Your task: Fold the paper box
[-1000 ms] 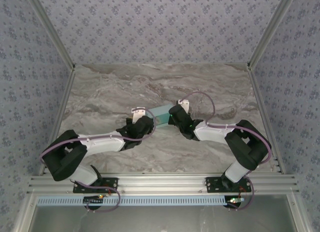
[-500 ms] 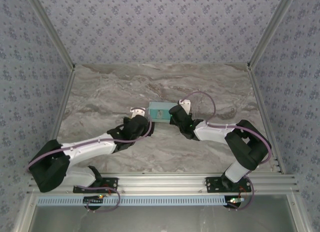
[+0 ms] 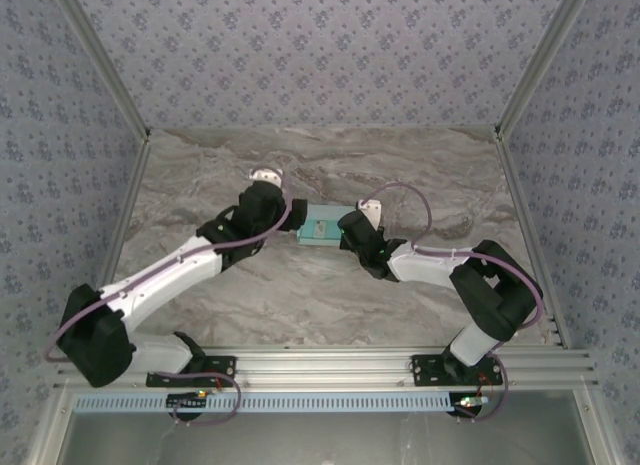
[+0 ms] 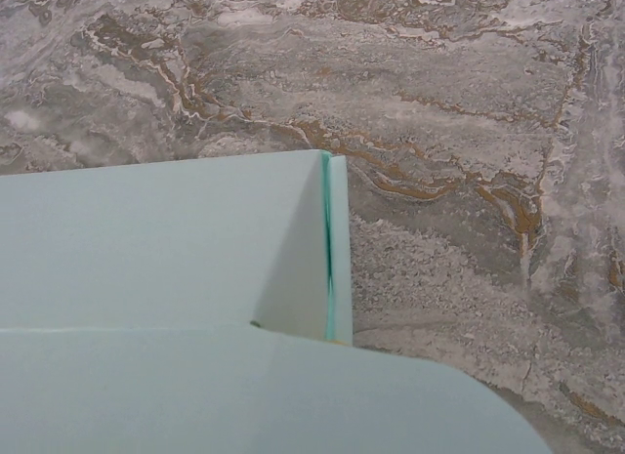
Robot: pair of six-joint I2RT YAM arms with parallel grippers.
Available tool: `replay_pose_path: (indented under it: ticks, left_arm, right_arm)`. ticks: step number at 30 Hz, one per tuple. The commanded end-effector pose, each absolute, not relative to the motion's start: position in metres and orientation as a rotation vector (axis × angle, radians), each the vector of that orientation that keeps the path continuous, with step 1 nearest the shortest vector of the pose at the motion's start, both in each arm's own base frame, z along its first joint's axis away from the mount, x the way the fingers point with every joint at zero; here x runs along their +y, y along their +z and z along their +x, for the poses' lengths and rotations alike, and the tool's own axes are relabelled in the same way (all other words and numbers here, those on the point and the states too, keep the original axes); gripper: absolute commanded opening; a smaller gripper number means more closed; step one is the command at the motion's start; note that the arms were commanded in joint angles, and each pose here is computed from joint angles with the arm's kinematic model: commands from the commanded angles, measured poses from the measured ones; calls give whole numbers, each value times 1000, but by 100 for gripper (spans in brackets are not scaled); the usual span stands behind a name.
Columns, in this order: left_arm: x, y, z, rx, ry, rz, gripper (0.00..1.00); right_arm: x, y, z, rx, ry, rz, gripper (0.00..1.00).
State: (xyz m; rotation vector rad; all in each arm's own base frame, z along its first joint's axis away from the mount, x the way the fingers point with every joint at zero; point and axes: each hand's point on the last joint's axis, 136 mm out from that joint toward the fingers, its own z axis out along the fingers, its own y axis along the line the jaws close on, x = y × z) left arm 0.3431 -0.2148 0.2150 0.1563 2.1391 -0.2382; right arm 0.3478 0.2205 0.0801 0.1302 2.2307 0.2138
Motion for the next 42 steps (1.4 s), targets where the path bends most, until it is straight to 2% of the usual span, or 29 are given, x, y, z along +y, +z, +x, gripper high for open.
replay_pose_path:
  ticks: [1, 5, 9, 23, 33, 42]
  left_arm:
    - [-219, 198, 360, 2253, -251, 190, 96]
    - [-233, 185, 383, 2307, -314, 216, 95]
    - [-249, 163, 388, 2374, -342, 265, 93]
    - [-244, 114, 372, 2486, -320, 291, 92]
    - [-243, 99, 369, 2511, -318, 286, 91]
    - [-250, 97, 368, 2511, -331, 301, 91]
  right_arm:
    - [214, 83, 348, 2234, 173, 136, 2]
    - [213, 84, 348, 2234, 168, 137, 2]
    - [213, 84, 349, 2234, 167, 138, 2]
    - [214, 87, 351, 2239, 155, 111, 4]
    - [218, 92, 346, 2272, 123, 7, 16]
    - [219, 103, 322, 2265, 74, -150, 36]
